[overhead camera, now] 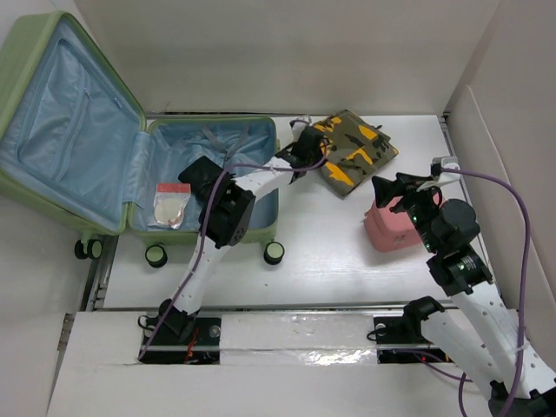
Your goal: Pack the luggage
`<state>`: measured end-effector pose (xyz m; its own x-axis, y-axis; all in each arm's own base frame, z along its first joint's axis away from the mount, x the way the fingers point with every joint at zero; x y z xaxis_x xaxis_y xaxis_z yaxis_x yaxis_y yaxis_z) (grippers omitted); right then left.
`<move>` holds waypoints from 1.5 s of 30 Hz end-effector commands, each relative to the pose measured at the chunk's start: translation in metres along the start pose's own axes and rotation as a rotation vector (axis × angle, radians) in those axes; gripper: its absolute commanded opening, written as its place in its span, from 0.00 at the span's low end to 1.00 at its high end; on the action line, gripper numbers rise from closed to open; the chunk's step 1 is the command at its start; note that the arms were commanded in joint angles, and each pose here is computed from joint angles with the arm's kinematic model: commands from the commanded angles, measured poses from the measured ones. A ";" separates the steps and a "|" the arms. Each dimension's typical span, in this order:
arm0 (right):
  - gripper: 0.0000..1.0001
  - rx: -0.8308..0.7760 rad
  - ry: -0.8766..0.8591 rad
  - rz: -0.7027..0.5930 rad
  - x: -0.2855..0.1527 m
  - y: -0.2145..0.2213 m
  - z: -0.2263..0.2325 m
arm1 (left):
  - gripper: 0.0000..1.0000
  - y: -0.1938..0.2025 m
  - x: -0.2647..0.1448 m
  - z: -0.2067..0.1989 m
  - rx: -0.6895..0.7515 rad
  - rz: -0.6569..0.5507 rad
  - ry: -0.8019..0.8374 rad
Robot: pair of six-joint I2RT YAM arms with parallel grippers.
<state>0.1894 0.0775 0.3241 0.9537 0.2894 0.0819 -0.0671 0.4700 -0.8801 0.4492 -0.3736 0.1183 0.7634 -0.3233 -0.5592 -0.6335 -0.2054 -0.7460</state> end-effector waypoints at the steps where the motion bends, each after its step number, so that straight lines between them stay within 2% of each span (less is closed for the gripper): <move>1: 0.72 0.001 -0.035 -0.041 0.002 -0.006 0.004 | 0.00 -0.098 -0.042 -0.033 0.149 -0.192 0.189; 2: 0.72 0.002 -0.032 -0.039 0.003 -0.006 0.004 | 0.00 -0.099 -0.048 -0.037 0.180 -0.151 0.226; 5: 0.72 0.001 -0.029 -0.041 0.003 -0.006 0.003 | 0.00 -0.128 -0.071 -0.031 0.231 -0.146 0.299; 9: 0.72 0.001 -0.018 -0.045 0.003 -0.006 0.002 | 0.00 -0.149 -0.110 -0.025 0.298 -0.145 0.330; 10: 0.72 -0.001 -0.016 -0.041 0.003 -0.005 0.001 | 0.00 -0.141 -0.109 -0.012 0.311 -0.108 0.309; 12: 0.72 -0.001 -0.018 -0.038 0.004 -0.005 0.002 | 0.00 -0.153 -0.139 -0.002 0.303 -0.138 0.316; 13: 0.72 -0.002 -0.018 -0.035 0.005 -0.004 0.002 | 0.00 -0.137 -0.134 0.020 0.292 -0.097 0.288; 14: 0.72 -0.002 -0.018 -0.031 0.005 -0.003 0.001 | 0.00 -0.150 -0.164 0.024 0.283 -0.143 0.296; 15: 0.72 -0.002 -0.019 -0.027 0.006 -0.003 0.001 | 0.00 -0.151 -0.176 0.033 0.270 -0.155 0.290; 16: 0.72 -0.003 -0.020 -0.022 0.007 -0.002 0.001 | 0.00 -0.135 -0.175 0.053 0.241 -0.124 0.265; 17: 0.72 -0.003 -0.021 -0.021 0.007 -0.002 0.002 | 0.00 -0.151 -0.206 0.066 0.217 -0.188 0.267; 18: 0.72 -0.003 -0.022 -0.017 0.007 -0.002 0.002 | 0.00 -0.152 -0.218 0.077 0.200 -0.207 0.255; 19: 0.72 -0.003 -0.024 -0.016 0.008 -0.001 0.002 | 0.00 -0.136 -0.219 0.096 0.177 -0.170 0.222; 20: 0.72 -0.004 -0.023 -0.015 0.008 -0.001 0.002 | 0.00 -0.141 -0.241 0.104 0.168 -0.205 0.210; 21: 0.73 -0.005 -0.023 -0.013 0.008 -0.001 0.002 | 0.00 -0.134 -0.242 0.133 0.138 -0.183 0.141; 23: 0.73 -0.004 -0.026 -0.015 0.007 -0.002 0.002 | 0.00 -0.139 -0.265 0.155 0.106 -0.234 0.123; 24: 0.73 -0.004 -0.032 -0.015 0.006 -0.002 0.003 | 0.00 -0.145 -0.274 0.180 0.068 -0.268 0.084; 25: 0.73 -0.004 -0.033 -0.018 0.006 -0.002 0.003 | 0.00 -0.134 -0.275 0.194 0.026 -0.254 0.069; 26: 0.73 -0.004 -0.036 -0.020 0.006 -0.002 0.003 | 0.00 -0.140 -0.289 0.199 0.021 -0.311 0.078; 28: 0.73 -0.006 -0.035 -0.017 0.006 -0.002 0.003 | 0.00 -0.139 -0.296 0.230 -0.017 -0.331 -0.003; 35: 0.73 -0.008 -0.032 -0.022 0.005 -0.003 0.003 | 0.00 -0.117 -0.288 0.305 -0.069 -0.266 -0.254; 39: 0.73 -0.015 -0.023 -0.013 0.007 -0.001 0.001 | 0.00 -0.093 -0.275 0.348 -0.128 -0.160 -0.435; 40: 0.73 -0.017 -0.008 -0.016 0.008 -0.002 0.000 | 0.28 -0.094 -0.273 0.355 -0.118 -0.137 -0.448; 41: 0.73 -0.018 0.009 -0.007 0.010 0.001 -0.002 | 0.35 -0.083 -0.263 0.363 -0.138 -0.043 -0.479; 42: 0.73 -0.017 0.028 -0.007 0.011 0.002 -0.004 | 0.40 -0.083 -0.261 0.365 -0.134 -0.018 -0.491; 43: 0.73 -0.017 0.066 -0.012 0.013 0.003 -0.008 | 0.50 -0.086 -0.261 0.366 -0.124 -0.014 -0.492; 45: 0.46 -0.009 0.144 -0.018 0.016 0.006 -0.016 | 0.57 -0.092 -0.270 0.358 -0.116 -0.062 -0.465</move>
<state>0.2019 0.0792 0.3132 0.9654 0.2593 0.0282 -0.0958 0.4532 -0.8862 0.3446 0.0609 0.1747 0.6973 0.1005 -0.7097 -0.6351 -0.3722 -0.6768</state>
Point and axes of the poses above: each gripper's point midway between its finger pads, its own x axis out along the fingers, its own z axis along the line the jaws close on, y = z × x, the point moved 9 cm from there along -x, back along the fingers, and after that the axes turned 14 degrees about x, right-handed, at the moved point
